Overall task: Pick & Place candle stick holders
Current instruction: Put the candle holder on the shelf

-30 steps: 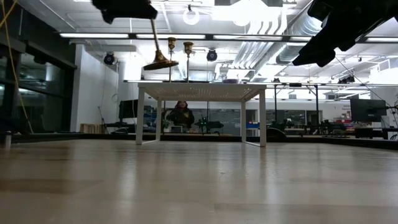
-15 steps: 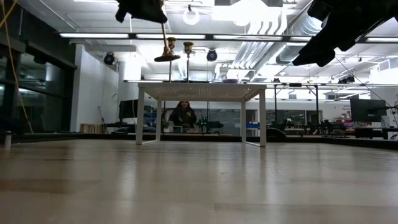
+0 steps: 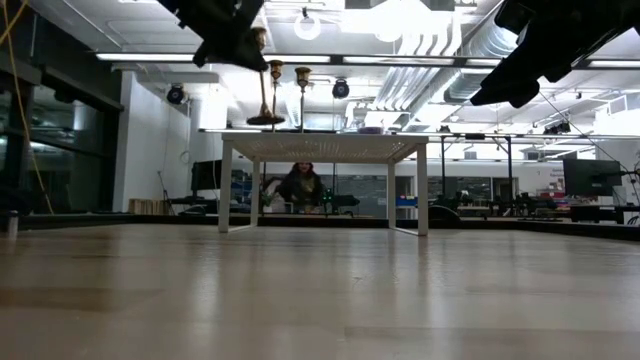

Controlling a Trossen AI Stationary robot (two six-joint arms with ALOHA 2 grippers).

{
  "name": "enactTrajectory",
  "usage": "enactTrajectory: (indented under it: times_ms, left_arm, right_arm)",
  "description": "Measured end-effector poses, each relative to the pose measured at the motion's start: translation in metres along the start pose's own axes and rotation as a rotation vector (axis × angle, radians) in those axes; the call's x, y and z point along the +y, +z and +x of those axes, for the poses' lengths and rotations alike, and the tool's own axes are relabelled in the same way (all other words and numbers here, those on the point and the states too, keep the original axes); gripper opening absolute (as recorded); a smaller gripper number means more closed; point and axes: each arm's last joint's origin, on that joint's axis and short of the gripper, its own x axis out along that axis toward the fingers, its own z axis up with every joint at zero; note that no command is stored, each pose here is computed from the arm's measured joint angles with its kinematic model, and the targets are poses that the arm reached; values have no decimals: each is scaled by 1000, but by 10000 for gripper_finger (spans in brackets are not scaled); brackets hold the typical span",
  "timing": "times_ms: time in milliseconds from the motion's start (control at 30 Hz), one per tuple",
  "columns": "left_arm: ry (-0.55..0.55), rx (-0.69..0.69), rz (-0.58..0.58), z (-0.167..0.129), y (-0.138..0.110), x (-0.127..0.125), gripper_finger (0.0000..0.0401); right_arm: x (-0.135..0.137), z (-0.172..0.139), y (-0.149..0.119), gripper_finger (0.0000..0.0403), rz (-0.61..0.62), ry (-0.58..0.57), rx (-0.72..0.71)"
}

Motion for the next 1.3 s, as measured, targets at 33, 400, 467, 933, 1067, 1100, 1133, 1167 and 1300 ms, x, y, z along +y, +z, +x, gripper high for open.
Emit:
enactTrajectory:
  times_ms: [33, 400, 467, 933, 1067, 1100, 1133, 1167, 1300]
  left_arm:
    - [-2, 18, 1, 4, 1, 1, 9]
    - [21, 178, 76, 37, 27, 5, 9]
    - [27, 187, 79, 40, 28, 4, 9]
    - [97, 213, -13, 46, 22, 4, 9]
    - [96, 228, -24, 57, 18, 1, 9]
    - [97, 229, -25, 59, 17, 1, 9]
    - [100, 230, -24, 60, 16, 0, 9]
    - [99, 225, -25, 61, 16, 0, 9]
    - [94, 219, -28, 62, 17, 0, 9]
  right_arm:
    - [0, 0, 0, 197, 0, 0, 1]
    - [0, 0, 0, 197, 4, 0, 1]
    - [0, 0, 0, 197, 4, 0, 1]
    - [0, 0, 0, 197, 15, 3, 1]
    - [0, 0, 0, 197, 16, 2, 2]
    - [0, 0, 0, 197, 16, 2, 3]
    - [0, 0, 0, 197, 16, 1, 2]
    - [0, 0, 0, 197, 18, 1, 2]
    - [0, 0, 0, 197, 19, 2, 4]
